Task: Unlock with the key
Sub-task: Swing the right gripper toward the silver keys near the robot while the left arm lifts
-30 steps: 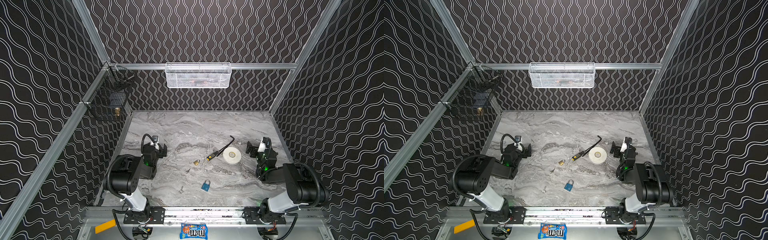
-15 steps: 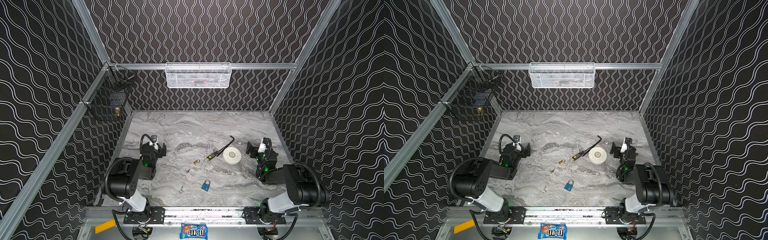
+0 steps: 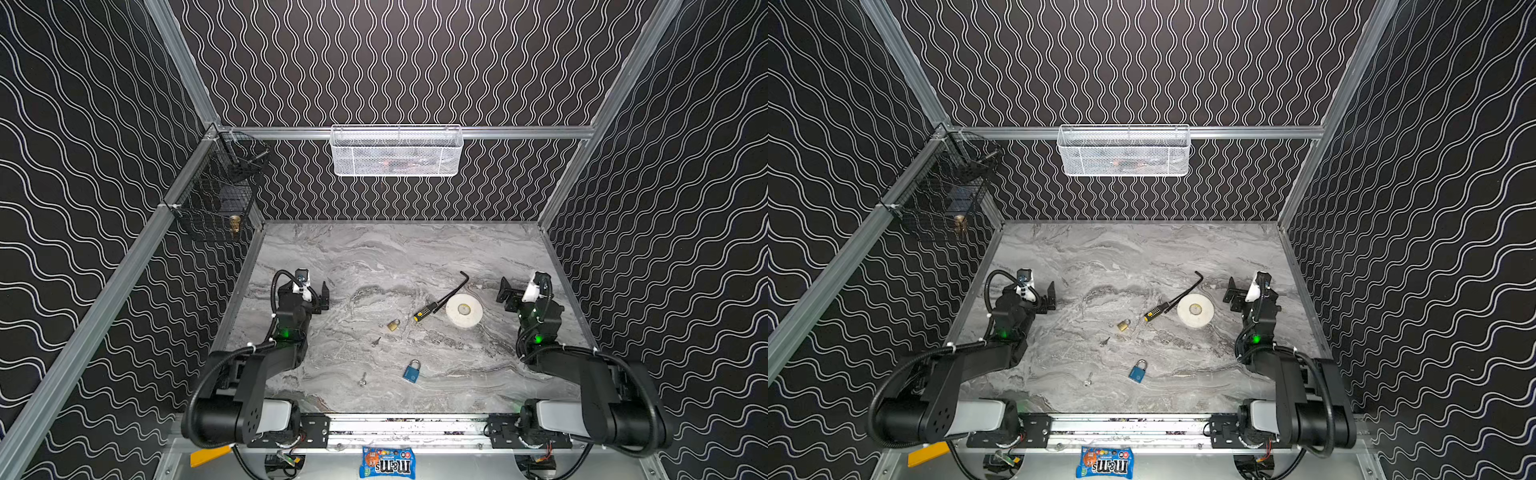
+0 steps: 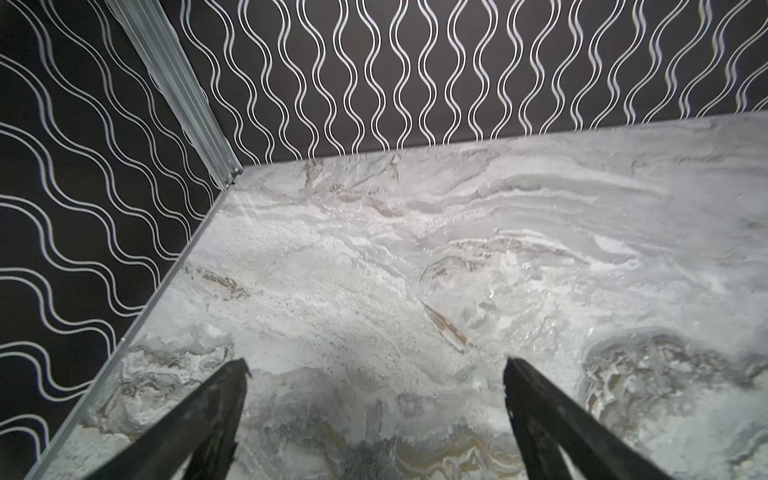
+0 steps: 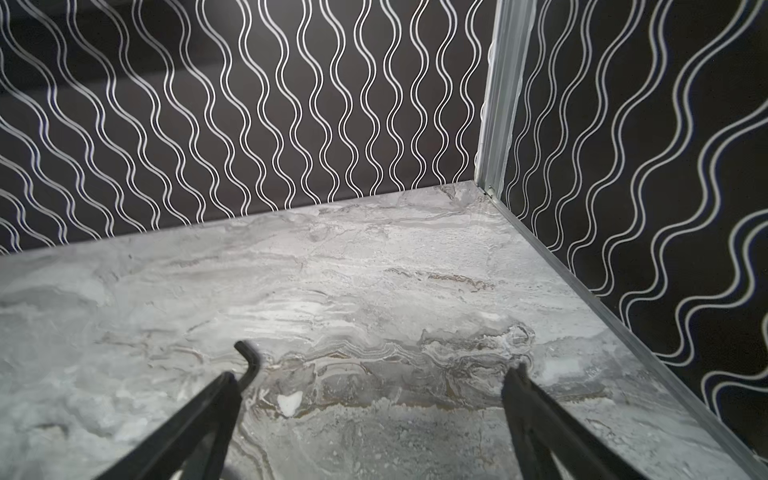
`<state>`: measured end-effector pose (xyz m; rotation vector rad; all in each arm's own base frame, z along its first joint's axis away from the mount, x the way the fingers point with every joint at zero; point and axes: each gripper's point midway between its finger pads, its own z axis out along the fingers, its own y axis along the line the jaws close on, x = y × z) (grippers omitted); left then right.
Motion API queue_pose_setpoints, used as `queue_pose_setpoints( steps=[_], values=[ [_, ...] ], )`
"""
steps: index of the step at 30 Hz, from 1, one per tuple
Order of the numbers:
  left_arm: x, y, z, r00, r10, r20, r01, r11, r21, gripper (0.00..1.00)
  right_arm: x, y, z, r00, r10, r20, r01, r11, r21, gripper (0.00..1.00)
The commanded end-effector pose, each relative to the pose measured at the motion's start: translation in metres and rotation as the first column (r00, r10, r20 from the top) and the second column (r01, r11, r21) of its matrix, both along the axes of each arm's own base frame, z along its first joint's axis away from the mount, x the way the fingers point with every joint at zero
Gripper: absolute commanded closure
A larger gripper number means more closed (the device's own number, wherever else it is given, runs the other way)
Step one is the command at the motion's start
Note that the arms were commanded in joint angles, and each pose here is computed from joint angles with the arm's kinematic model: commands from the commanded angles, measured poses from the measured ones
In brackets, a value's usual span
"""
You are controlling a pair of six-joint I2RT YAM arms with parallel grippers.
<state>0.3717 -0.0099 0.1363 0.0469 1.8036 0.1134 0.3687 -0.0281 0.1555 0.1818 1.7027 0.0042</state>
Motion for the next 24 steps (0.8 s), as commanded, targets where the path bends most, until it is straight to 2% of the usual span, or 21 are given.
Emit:
queue_pose_setpoints(
  steps=[1,6,8,10,12,14,17,20,24],
  values=[
    [-0.004,-0.003,0.007,1.0,-0.013,0.0,0.013,0.999,-0.034,0.01,-0.001,-0.004,0.005,0.999,-0.039,-0.037,0.042,0.995,0.094,0.01],
    [-0.01,0.012,0.032,0.995,0.097,0.009,-0.095,0.984,-0.148,0.01,0.002,0.016,0.042,0.997,0.068,0.022,-0.071,0.979,0.193,0.01],
    [-0.014,0.012,0.039,0.994,0.11,-0.015,-0.111,0.975,-0.194,0.01,0.004,0.016,0.046,0.999,0.055,-0.003,-0.051,0.958,0.282,0.01],
    [-0.019,0.013,0.043,0.991,0.127,-0.034,-0.131,0.958,-0.253,0.01,0.004,0.01,0.036,0.996,0.0,-0.087,0.034,0.92,0.392,0.01],
    [-0.023,0.01,0.045,0.992,0.12,-0.044,-0.127,0.944,-0.304,0.01,0.004,0.014,0.029,0.992,0.024,-0.121,0.03,0.906,0.423,0.01],
    [-0.027,0.009,0.043,0.989,0.133,-0.068,-0.149,0.912,-0.381,0.01,0.002,0.021,0.024,0.989,0.067,-0.134,0.002,0.889,0.459,0.01],
    [-0.033,0.012,0.034,0.978,0.176,-0.114,-0.209,0.853,-0.478,0.01,-0.003,0.021,0.012,0.983,0.059,-0.175,0.043,0.85,0.525,0.01],
    [-0.034,0.007,0.034,0.982,0.152,-0.115,-0.19,0.84,-0.508,0.01,-0.005,0.027,0.003,0.968,0.094,-0.232,0.056,0.822,0.566,0.01],
    [-0.037,-0.009,0.036,0.989,0.065,-0.136,-0.128,0.832,-0.54,0.01,-0.006,0.04,-0.001,0.936,0.172,-0.308,0.034,0.825,0.564,0.01]
  ],
)
